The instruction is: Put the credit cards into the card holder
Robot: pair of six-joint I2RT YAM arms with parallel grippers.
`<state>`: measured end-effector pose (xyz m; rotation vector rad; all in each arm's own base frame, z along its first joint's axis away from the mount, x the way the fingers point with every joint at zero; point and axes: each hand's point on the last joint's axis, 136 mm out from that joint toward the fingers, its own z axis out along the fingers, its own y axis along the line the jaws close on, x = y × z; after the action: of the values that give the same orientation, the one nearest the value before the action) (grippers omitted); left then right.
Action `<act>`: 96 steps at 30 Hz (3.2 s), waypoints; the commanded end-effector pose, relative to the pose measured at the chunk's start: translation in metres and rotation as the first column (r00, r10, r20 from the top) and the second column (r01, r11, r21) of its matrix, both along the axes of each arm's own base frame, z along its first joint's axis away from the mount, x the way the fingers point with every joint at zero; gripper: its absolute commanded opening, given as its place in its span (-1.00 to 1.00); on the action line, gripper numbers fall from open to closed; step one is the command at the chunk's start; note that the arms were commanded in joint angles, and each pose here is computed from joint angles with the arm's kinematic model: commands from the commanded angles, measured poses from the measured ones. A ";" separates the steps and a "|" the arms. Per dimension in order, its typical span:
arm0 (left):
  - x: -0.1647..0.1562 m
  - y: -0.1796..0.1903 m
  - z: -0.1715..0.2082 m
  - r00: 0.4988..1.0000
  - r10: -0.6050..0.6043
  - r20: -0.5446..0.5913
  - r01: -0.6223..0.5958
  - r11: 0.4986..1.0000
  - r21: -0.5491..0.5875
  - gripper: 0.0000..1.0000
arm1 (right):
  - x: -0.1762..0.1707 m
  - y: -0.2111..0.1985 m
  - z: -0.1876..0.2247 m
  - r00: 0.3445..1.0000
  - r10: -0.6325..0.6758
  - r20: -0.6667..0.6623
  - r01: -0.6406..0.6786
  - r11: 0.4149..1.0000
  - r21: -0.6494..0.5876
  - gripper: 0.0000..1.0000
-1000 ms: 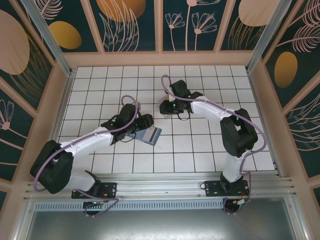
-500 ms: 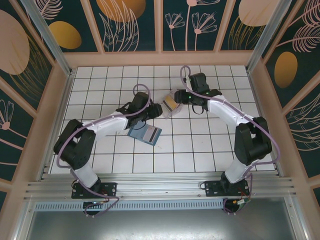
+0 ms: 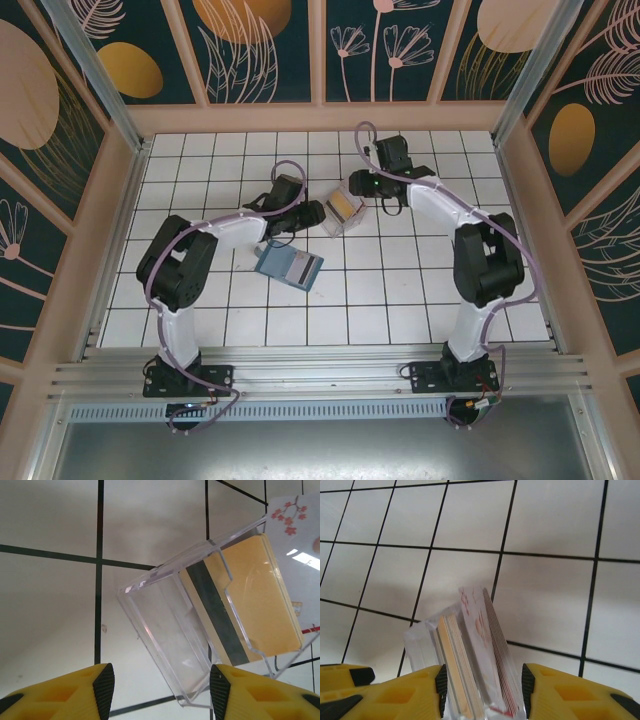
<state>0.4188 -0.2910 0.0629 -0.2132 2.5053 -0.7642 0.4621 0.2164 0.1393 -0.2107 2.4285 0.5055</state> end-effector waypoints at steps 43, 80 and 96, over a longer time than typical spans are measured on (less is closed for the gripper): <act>0.014 -0.028 -0.029 0.997 -0.072 -0.041 0.070 0.996 -0.061 0.09 | 0.034 0.019 -0.009 0.996 0.086 -0.025 -0.086 0.996 0.012 -0.83; -0.051 -0.045 0.143 0.909 -0.245 0.336 0.375 0.832 -0.409 0.06 | -0.063 0.016 0.097 0.963 0.268 0.026 -0.237 0.797 0.556 -0.94; -0.063 -0.050 0.149 0.888 -0.284 0.361 0.434 0.777 -0.457 0.00 | -0.096 0.034 0.102 0.907 0.421 0.020 -0.306 0.626 0.717 -0.93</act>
<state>0.3559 -0.3377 0.1877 0.1435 2.1175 -1.4773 0.3760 0.2465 0.2231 -0.2647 2.2008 1.5762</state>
